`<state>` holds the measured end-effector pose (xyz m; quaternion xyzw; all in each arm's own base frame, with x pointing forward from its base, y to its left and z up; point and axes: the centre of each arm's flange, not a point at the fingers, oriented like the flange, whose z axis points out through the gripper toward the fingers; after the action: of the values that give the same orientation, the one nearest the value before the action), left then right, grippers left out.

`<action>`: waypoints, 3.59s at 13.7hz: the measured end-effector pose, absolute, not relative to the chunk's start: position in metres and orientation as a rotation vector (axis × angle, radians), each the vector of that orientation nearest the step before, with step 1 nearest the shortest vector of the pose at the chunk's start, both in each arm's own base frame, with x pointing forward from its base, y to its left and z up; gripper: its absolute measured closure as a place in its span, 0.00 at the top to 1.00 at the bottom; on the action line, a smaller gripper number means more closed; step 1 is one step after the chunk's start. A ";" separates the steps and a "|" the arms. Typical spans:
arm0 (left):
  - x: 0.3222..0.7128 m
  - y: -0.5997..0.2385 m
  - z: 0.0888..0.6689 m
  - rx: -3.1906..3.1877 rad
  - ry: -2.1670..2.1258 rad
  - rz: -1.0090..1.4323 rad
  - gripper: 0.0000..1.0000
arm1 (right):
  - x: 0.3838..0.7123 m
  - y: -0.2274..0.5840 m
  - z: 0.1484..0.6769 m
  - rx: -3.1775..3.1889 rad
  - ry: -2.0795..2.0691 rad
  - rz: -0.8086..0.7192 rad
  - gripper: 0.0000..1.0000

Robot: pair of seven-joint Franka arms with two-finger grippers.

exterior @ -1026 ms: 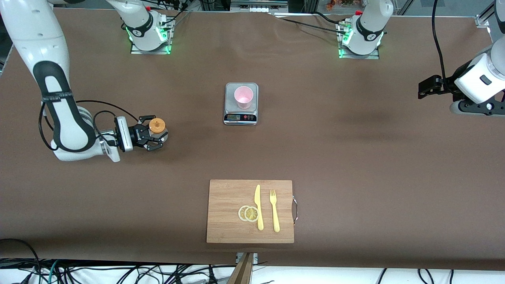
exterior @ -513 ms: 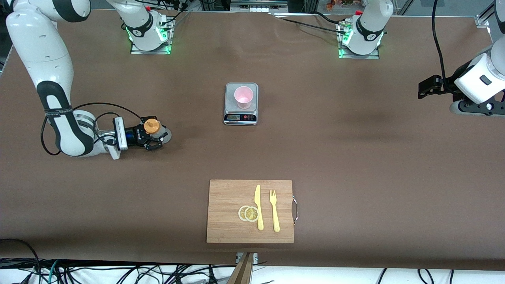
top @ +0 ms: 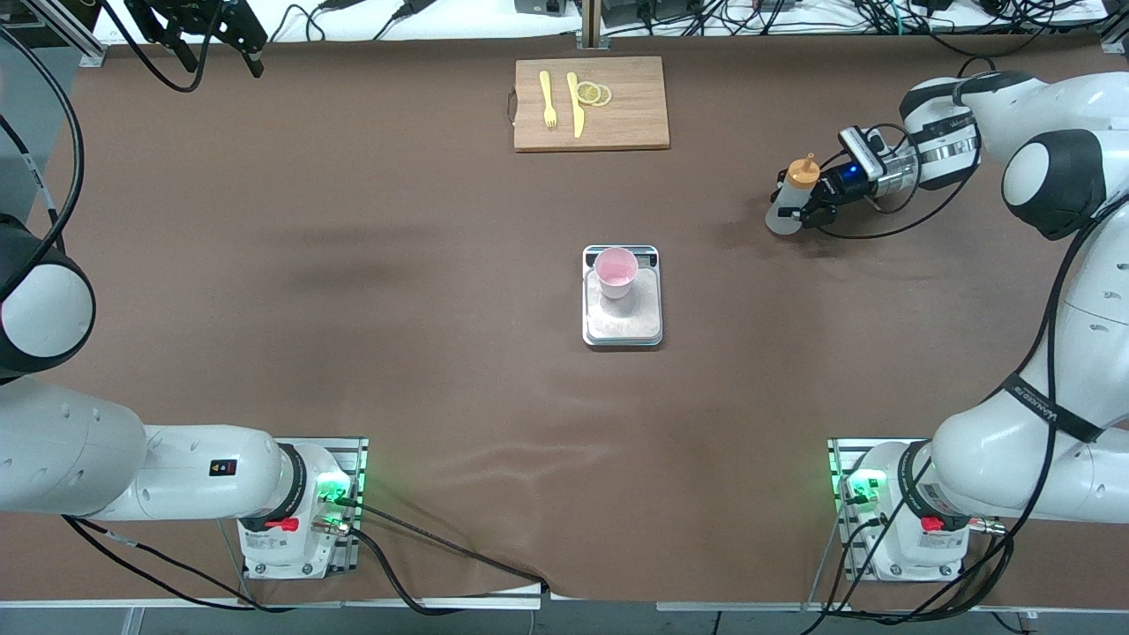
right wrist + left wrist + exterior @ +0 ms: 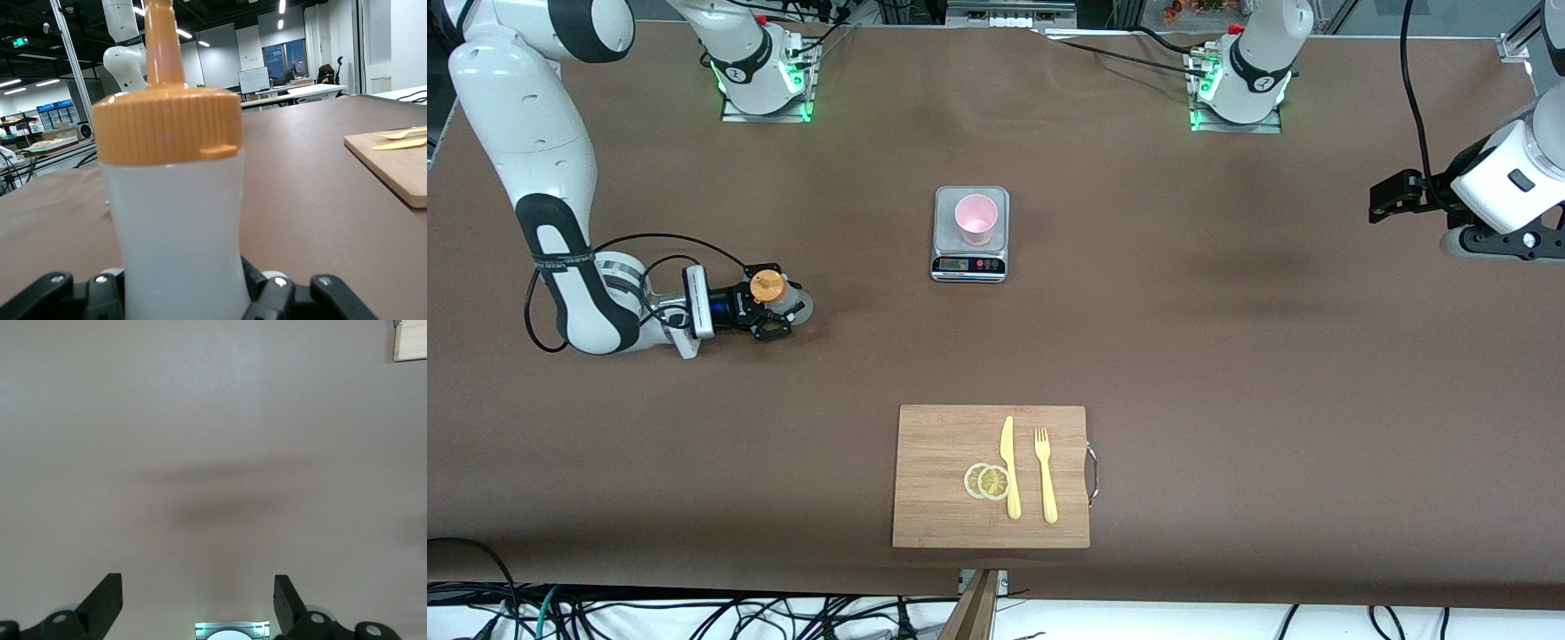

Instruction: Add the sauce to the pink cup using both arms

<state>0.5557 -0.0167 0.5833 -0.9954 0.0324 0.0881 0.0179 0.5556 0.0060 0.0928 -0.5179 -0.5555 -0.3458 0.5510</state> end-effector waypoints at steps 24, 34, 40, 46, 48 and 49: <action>0.556 -0.017 0.582 -3.092 0.101 0.276 1.00 | 0.582 -0.070 0.414 -2.491 -1.375 0.242 1.00; 0.556 -0.017 0.582 -3.092 0.101 0.276 1.00 | 0.567 -0.017 0.502 -3.146 -0.074 0.239 1.00; 0.556 -0.017 0.582 -3.092 0.102 0.276 1.00 | 0.549 -0.039 0.565 -3.153 0.206 0.159 1.00; 0.556 -0.017 0.582 -3.092 0.102 0.277 1.00 | 0.545 -0.047 0.595 -3.151 0.233 0.069 1.00; 0.556 -0.017 0.582 -3.092 0.102 0.277 1.00 | 0.549 -0.044 0.595 -3.153 0.225 0.034 1.00; 0.556 -0.017 0.582 -3.092 0.102 0.277 1.00 | 0.550 -0.044 0.596 -3.153 0.224 0.021 1.00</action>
<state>0.5562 -0.0172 0.5820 -0.9953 0.0329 0.0892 0.0179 0.5498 -0.0440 0.5960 -0.9974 0.0708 0.0067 -0.0099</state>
